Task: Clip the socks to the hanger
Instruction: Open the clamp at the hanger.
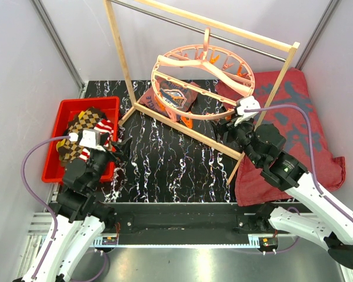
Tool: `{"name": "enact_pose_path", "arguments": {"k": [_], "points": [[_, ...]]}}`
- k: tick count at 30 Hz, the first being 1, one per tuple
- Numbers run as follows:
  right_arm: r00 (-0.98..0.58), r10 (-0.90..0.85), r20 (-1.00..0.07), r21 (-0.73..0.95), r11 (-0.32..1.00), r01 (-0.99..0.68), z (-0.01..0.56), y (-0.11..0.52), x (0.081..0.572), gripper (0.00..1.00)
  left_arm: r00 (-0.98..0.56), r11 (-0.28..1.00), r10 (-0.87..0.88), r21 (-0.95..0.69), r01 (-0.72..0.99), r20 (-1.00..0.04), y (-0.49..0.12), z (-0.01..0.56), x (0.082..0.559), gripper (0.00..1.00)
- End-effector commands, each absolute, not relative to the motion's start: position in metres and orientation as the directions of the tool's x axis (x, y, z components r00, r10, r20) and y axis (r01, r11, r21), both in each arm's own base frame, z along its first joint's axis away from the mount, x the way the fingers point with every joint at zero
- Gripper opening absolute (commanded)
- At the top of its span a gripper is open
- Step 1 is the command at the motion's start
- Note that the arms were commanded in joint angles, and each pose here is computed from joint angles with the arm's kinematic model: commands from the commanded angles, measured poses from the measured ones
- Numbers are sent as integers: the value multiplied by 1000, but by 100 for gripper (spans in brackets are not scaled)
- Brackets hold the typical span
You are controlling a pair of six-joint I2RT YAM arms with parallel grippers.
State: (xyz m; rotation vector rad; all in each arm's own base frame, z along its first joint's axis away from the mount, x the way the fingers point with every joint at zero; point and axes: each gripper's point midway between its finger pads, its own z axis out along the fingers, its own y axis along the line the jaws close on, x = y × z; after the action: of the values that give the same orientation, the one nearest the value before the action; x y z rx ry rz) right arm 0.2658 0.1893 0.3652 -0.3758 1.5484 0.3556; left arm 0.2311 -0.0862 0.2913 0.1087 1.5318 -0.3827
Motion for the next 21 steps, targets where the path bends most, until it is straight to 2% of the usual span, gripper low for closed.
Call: {"name": "enact_pose_path", "arguments": {"k": [1,8,21], "points": [[31,6,-1000,-10,859,-512,396,194,252,78,42,924,-202,-176,341,-979,-89,315,226,99],[10,-71,-997,-65,838,-542,392,192,244,79,39,922,-201,-175,345,-979,-90,315,226,99],[6,-101,-995,-88,827,-556,389,196,245,81,37,922,-200,-175,344,-979,-90,314,227,99]]}}
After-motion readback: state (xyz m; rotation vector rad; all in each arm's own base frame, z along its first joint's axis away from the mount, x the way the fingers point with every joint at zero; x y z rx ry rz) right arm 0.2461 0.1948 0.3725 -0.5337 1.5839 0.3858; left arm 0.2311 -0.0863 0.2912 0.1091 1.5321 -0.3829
